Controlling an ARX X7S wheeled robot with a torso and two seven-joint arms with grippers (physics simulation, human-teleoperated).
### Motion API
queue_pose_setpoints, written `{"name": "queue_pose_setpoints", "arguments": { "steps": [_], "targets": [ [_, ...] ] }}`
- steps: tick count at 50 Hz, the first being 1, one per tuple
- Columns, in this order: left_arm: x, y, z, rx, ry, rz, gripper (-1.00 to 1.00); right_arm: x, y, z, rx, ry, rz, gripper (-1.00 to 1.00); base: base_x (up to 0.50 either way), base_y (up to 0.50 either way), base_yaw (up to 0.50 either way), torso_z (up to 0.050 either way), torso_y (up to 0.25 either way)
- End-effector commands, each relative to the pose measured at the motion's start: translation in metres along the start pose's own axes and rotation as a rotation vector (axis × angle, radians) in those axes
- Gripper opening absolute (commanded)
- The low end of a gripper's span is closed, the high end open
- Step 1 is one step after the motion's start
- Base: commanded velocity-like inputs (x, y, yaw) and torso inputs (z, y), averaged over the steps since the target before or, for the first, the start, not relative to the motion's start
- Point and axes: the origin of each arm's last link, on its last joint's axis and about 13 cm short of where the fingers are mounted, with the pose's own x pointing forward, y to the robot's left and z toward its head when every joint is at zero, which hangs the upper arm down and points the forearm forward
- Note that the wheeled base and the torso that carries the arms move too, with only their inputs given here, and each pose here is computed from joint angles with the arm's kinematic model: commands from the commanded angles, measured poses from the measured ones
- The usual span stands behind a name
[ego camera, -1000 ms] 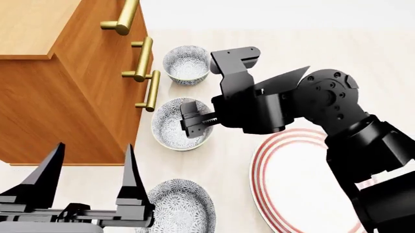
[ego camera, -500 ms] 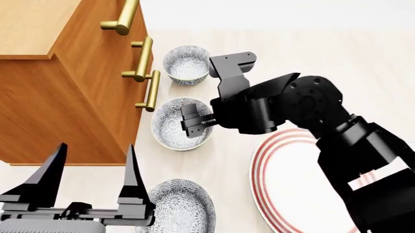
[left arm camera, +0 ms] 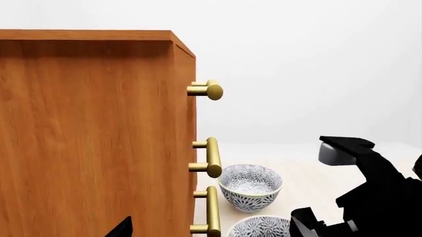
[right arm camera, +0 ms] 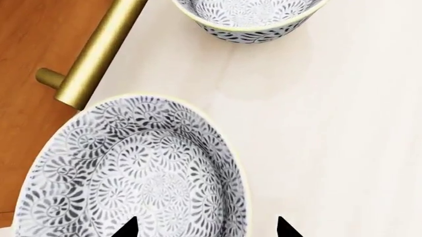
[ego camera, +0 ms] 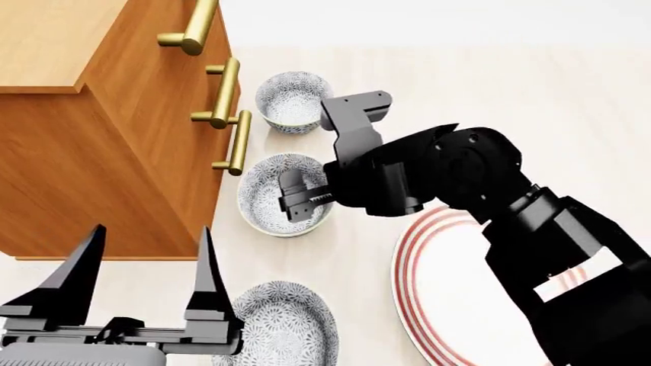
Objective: Put the bowl in the middle on the plate.
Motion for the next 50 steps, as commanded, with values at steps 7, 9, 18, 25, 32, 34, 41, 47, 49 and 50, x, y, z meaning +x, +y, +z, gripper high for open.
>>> {"name": "queue_pose_setpoints", "arguments": {
  "steps": [7,9,18,25,32,34,41,47,49,50],
  "targets": [
    [0.0,0.0,0.0,0.001,0.0,-0.002,1.0,0.007,0.001,-0.003,0.002,0.002,0.012,1.0,0.0,0.0,0.0,0.0,0.0],
    [0.0,0.0,0.0,0.0,-0.003,-0.003,1.0,0.008,0.0,-0.003,0.002,0.002,0.009,1.0,0.0,0.0,0.0,0.0,0.0],
    [0.0,0.0,0.0,0.003,0.0,-0.005,1.0,0.015,-0.002,-0.008,0.01,0.017,0.012,1.0,0.0,0.0,0.0,0.0,0.0],
    [-0.001,0.0,0.002,-0.001,0.0,-0.011,1.0,0.016,-0.001,-0.009,0.01,0.021,0.016,1.0,0.0,0.0,0.0,0.0,0.0],
    [-0.001,0.0,0.002,0.002,-0.001,-0.01,1.0,0.02,-0.002,-0.013,0.011,0.025,0.015,1.0,0.0,0.0,0.0,0.0,0.0],
    [-0.001,-0.001,0.001,0.004,0.0,-0.01,1.0,0.02,-0.002,-0.014,0.011,0.026,0.017,1.0,0.0,0.0,0.0,0.0,0.0],
    [-0.001,-0.001,0.001,0.005,0.002,-0.012,1.0,0.019,-0.002,-0.014,0.015,0.022,0.016,-1.0,0.0,0.0,0.0,0.0,0.0],
    [-0.001,-0.001,0.001,0.006,0.001,-0.011,1.0,0.02,-0.001,-0.016,0.006,0.022,0.018,-1.0,0.0,0.0,0.0,0.0,0.0],
    [-0.001,-0.001,0.0,0.006,0.001,-0.011,1.0,0.021,-0.001,-0.016,0.003,0.021,0.017,-1.0,0.0,0.0,0.0,0.0,0.0],
    [-0.001,0.0,0.0,0.002,0.0,-0.006,1.0,0.021,-0.001,-0.016,0.0,0.021,0.019,-1.0,0.0,0.0,0.0,0.0,0.0]
  ]
}}
